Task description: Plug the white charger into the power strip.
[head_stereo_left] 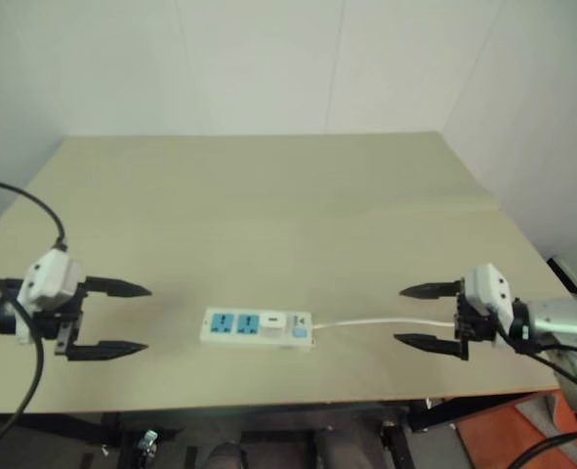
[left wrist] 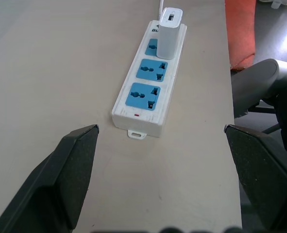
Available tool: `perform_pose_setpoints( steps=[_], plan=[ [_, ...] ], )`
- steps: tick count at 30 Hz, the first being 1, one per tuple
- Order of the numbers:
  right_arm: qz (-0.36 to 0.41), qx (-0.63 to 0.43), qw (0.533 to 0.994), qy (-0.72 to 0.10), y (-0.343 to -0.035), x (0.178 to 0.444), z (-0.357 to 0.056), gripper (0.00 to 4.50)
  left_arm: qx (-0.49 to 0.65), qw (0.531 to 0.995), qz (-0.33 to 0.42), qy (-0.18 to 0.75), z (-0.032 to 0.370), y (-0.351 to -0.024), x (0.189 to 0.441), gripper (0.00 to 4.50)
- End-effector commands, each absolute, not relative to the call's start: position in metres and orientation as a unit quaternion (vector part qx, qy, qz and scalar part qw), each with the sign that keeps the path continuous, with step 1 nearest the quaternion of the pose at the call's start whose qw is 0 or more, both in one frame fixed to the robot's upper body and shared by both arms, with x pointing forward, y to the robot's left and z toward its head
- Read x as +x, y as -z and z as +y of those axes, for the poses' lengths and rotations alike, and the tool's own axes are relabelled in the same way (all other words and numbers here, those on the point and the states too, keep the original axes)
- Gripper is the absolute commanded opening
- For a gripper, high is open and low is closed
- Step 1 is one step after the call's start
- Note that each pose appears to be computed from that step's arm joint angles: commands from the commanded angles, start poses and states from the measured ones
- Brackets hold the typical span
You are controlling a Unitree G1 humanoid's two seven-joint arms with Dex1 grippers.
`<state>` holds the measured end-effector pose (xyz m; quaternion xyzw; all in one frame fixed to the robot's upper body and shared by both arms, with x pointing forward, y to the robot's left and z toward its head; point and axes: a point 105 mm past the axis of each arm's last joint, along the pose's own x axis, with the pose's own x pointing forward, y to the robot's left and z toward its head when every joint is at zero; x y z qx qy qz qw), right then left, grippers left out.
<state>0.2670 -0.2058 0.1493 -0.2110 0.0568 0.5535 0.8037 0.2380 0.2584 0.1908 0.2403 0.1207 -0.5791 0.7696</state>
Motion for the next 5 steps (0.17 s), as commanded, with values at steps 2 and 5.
perform_pose_setpoints(
  steps=[2, 5],
  plan=[
    [0.039, -0.223, 0.808, -0.544, -0.1629, 0.2647, -0.2098, 4.48, 0.247, 0.769, 0.103, 0.580, 0.2543, -0.2017, 0.2385, 4.50],
    [0.043, -0.225, 0.806, -0.546, -0.1616, 0.2644, -0.2096, 4.48, 0.246, 0.766, 0.103, 0.584, 0.2529, -0.2020, 0.2388, 4.50]
  ],
)
